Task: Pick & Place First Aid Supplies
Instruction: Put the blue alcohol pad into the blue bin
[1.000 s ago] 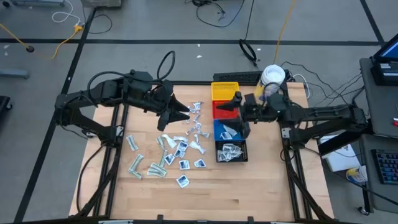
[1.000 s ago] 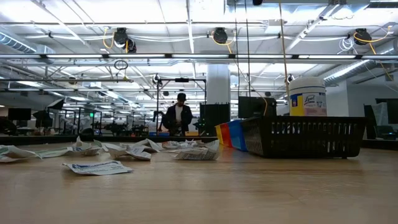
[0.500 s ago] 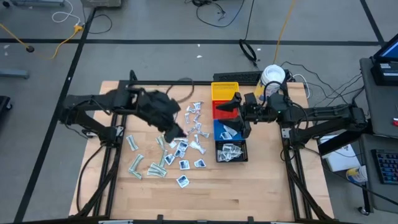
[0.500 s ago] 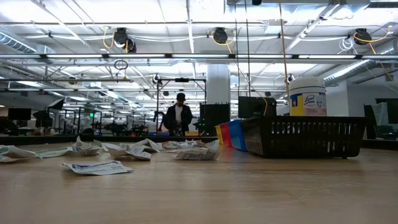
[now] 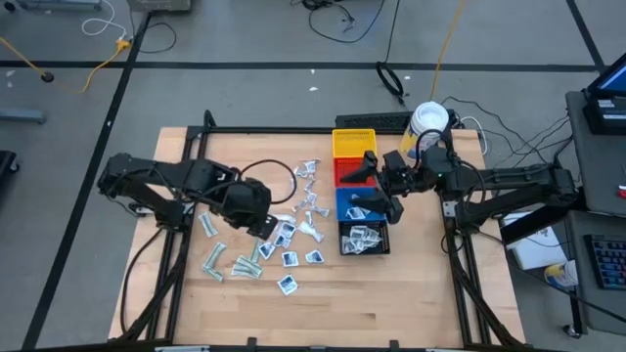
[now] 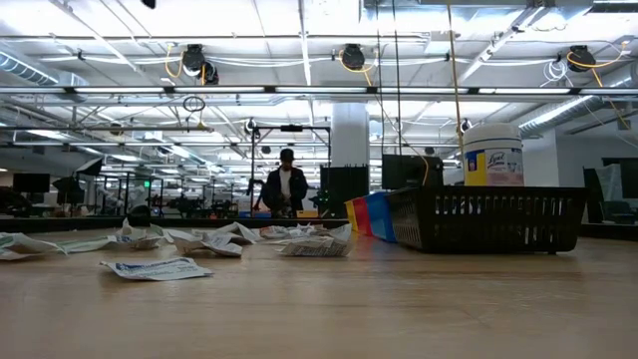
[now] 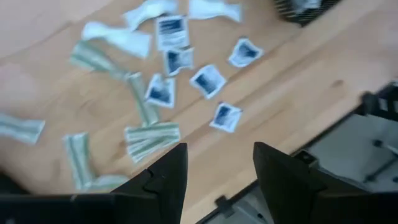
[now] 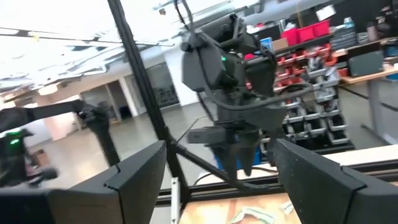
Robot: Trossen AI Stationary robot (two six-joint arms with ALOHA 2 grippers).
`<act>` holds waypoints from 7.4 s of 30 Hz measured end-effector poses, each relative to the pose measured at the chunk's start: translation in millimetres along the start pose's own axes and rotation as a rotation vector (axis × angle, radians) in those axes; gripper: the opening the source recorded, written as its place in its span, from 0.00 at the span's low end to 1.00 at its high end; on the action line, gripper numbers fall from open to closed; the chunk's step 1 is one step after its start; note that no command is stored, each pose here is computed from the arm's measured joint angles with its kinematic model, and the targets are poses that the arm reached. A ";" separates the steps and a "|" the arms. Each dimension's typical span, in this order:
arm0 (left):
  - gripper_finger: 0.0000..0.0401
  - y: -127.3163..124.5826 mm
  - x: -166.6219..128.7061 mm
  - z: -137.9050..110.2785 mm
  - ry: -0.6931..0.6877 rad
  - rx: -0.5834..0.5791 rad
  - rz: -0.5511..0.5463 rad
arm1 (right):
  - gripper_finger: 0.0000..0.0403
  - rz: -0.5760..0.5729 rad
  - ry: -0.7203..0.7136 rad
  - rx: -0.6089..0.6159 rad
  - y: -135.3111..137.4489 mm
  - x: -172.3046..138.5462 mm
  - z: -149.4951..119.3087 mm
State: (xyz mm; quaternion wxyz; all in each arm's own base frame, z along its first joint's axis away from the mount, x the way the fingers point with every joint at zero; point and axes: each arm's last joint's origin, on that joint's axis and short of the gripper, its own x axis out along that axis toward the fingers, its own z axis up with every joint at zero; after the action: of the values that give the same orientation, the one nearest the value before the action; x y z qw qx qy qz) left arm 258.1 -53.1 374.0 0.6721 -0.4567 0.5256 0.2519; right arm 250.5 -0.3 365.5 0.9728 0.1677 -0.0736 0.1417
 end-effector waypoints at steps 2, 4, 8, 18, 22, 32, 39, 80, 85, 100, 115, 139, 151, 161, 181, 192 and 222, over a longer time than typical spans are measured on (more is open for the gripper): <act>0.46 2.9 0.1 -2.7 0.012 -0.020 0.035 | 0.73 0.006 0.003 0.000 0.2 0.0 -0.1; 0.46 5.3 0.2 -5.6 0.022 -0.026 0.068 | 0.73 0.012 0.005 0.000 0.3 0.0 -0.2; 0.46 -0.2 20.5 -10.3 0.049 -0.006 0.149 | 0.73 0.031 0.012 -0.009 0.9 0.0 -0.5; 0.46 -18.2 103.6 -16.7 0.071 0.057 0.343 | 0.73 0.040 -0.009 -0.067 3.6 -3.1 3.8; 0.46 -22.8 138.7 -16.1 0.073 0.084 0.326 | 0.73 0.044 -0.022 -0.086 6.0 -6.4 7.3; 0.46 5.5 224.6 -21.4 0.140 0.034 0.523 | 0.73 0.043 -0.024 -0.088 10.1 -13.6 12.0; 0.46 5.0 246.2 -20.3 0.151 0.058 0.479 | 0.73 0.043 -0.027 -0.089 11.7 -16.3 13.9; 0.00 -2.3 129.6 -13.3 -0.006 0.137 0.113 | 0.73 0.042 -0.049 -0.153 11.1 -16.8 16.4; 0.00 1.3 86.2 -15.7 -0.074 0.176 -0.056 | 0.73 0.045 -0.062 -0.176 11.6 -16.9 17.6; 0.00 3.8 -12.2 -10.6 -0.576 0.616 -0.496 | 0.73 -0.013 -0.054 -0.048 -1.0 -20.4 20.1; 0.00 -17.2 -49.7 32.6 -0.977 1.006 -0.702 | 0.73 -0.074 0.045 0.028 -5.3 2.2 41.3; 0.00 -40.1 -77.4 73.3 -0.914 1.189 -0.694 | 0.66 0.048 0.049 0.041 -5.4 63.8 72.1; 0.00 -40.0 -77.8 73.4 -0.912 1.157 -0.694 | 0.02 0.006 0.018 0.027 -2.9 67.9 70.3; 0.26 -22.0 -69.0 78.2 -0.675 0.898 -0.650 | 0.00 -0.104 0.269 0.005 -8.2 31.1 70.7; 0.44 -15.9 -62.5 79.0 -0.575 0.790 -0.617 | 0.00 -0.410 1.091 -0.121 -57.0 -9.0 13.6; 0.46 -15.9 -62.6 79.0 -0.578 0.796 -0.615 | 0.00 -0.426 1.151 -0.191 -87.5 -21.0 -94.6; 0.46 0.6 -25.1 67.9 -0.304 0.716 -0.276 | 0.68 -0.515 0.893 -0.311 -90.6 -26.5 -111.4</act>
State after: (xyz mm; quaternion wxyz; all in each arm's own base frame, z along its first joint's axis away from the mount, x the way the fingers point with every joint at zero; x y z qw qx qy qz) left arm 281.9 10.4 399.4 0.8861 -0.2177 0.4084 0.0252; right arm 263.2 -50.1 228.9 0.9261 -0.0425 0.3706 -0.0564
